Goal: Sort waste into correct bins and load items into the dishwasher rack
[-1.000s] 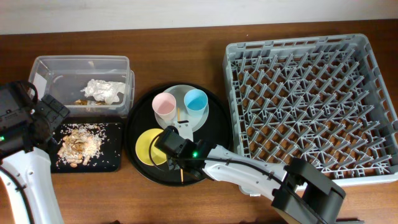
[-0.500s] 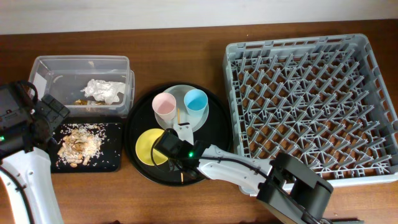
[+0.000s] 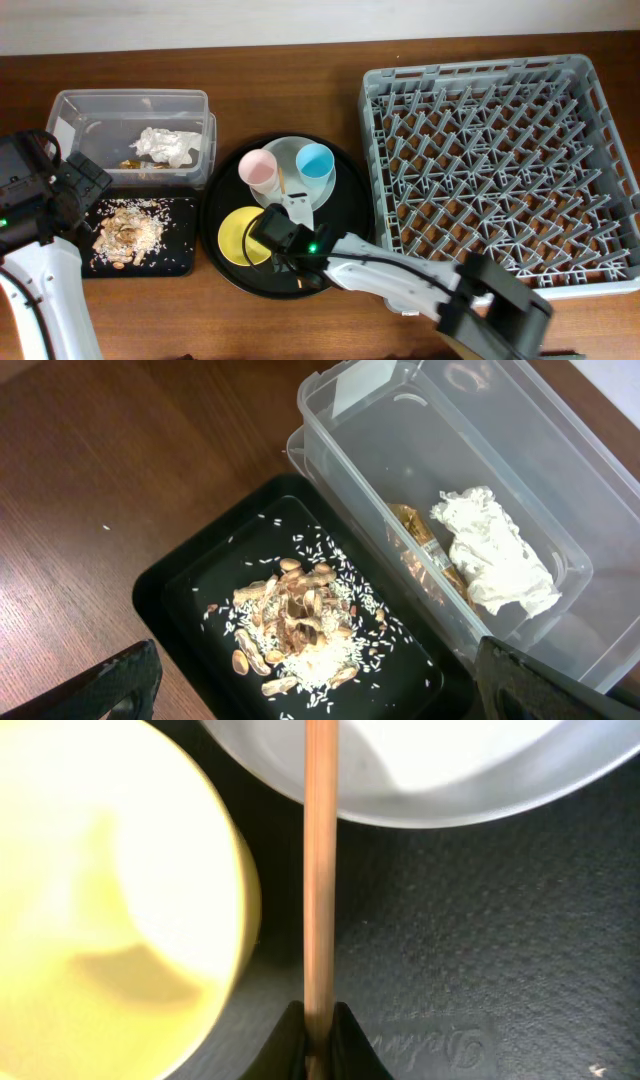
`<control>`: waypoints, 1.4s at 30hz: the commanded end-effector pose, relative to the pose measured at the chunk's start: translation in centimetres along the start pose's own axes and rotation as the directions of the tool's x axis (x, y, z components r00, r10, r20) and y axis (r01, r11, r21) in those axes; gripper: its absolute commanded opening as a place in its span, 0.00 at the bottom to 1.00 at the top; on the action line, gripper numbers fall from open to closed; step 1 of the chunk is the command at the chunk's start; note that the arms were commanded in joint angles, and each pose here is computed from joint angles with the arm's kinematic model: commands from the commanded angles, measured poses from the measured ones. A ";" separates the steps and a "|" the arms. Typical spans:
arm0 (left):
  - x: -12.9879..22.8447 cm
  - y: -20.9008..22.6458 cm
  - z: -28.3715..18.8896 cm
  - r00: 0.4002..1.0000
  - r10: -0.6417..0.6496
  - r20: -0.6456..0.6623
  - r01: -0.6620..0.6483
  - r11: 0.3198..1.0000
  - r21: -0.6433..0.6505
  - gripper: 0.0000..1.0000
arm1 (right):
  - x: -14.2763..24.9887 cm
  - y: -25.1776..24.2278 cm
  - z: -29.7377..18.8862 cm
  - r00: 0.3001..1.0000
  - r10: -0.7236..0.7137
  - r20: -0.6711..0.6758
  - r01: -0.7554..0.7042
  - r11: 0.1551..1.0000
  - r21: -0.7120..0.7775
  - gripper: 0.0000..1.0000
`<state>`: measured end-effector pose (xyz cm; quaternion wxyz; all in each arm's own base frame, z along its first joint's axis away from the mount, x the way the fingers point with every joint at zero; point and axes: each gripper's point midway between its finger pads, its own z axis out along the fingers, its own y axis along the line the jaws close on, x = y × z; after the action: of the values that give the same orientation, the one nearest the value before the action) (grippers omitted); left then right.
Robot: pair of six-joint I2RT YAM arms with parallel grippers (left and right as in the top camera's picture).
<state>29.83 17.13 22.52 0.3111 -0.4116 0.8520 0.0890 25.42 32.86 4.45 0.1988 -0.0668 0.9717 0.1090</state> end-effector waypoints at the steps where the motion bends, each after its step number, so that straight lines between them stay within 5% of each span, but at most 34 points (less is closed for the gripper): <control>1: -0.1 0.1 0.0 1.000 0.003 0.000 -0.003 1.000 -0.002 0.99 | -2.7 -2.1 -3.8 0.997 0.061 0.053 -0.062 0.998 0.008 0.04; 10: -0.1 0.1 0.0 1.000 0.003 0.000 -0.003 1.000 -0.002 0.99 | -6.5 -13.5 -16.3 0.986 0.036 0.163 -0.051 0.994 0.093 0.04; 17: -0.1 0.1 0.0 1.000 0.003 0.000 -0.003 1.000 -0.002 0.99 | -6.1 -21.0 -12.7 0.997 0.075 0.023 -0.079 0.941 0.330 0.04; 22: -0.1 0.1 0.0 1.000 0.003 0.000 -0.003 1.000 -0.002 0.99 | -5.7 -21.4 -8.3 0.996 0.061 -0.070 -0.031 0.931 0.363 0.04; 33: -0.1 0.1 0.0 1.000 0.003 0.000 -0.003 1.000 -0.002 0.99 | -6.2 -22.0 -8.4 0.998 0.053 -0.044 -0.031 0.917 0.399 0.16; 39: -0.1 0.1 0.0 1.000 0.003 0.000 -0.003 1.000 -0.002 0.99 | -13.7 -18.1 -15.7 0.993 0.002 0.119 -0.036 0.958 0.283 0.20; 41: -0.1 0.1 0.0 1.000 0.003 0.000 -0.003 1.000 -0.002 0.99 | -16.4 -10.1 -17.0 0.946 -0.255 0.202 0.277 0.957 -0.087 0.18; 42: -0.1 0.1 0.0 1.000 0.003 0.000 -0.003 1.000 -0.002 0.99 | -17.9 -8.9 -16.6 0.929 -0.267 0.257 0.305 0.944 -0.124 0.18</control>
<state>29.82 17.13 22.51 0.3108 -0.4116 0.8521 0.0890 37.09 17.74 23.14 0.3037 -0.1131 0.9429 0.0767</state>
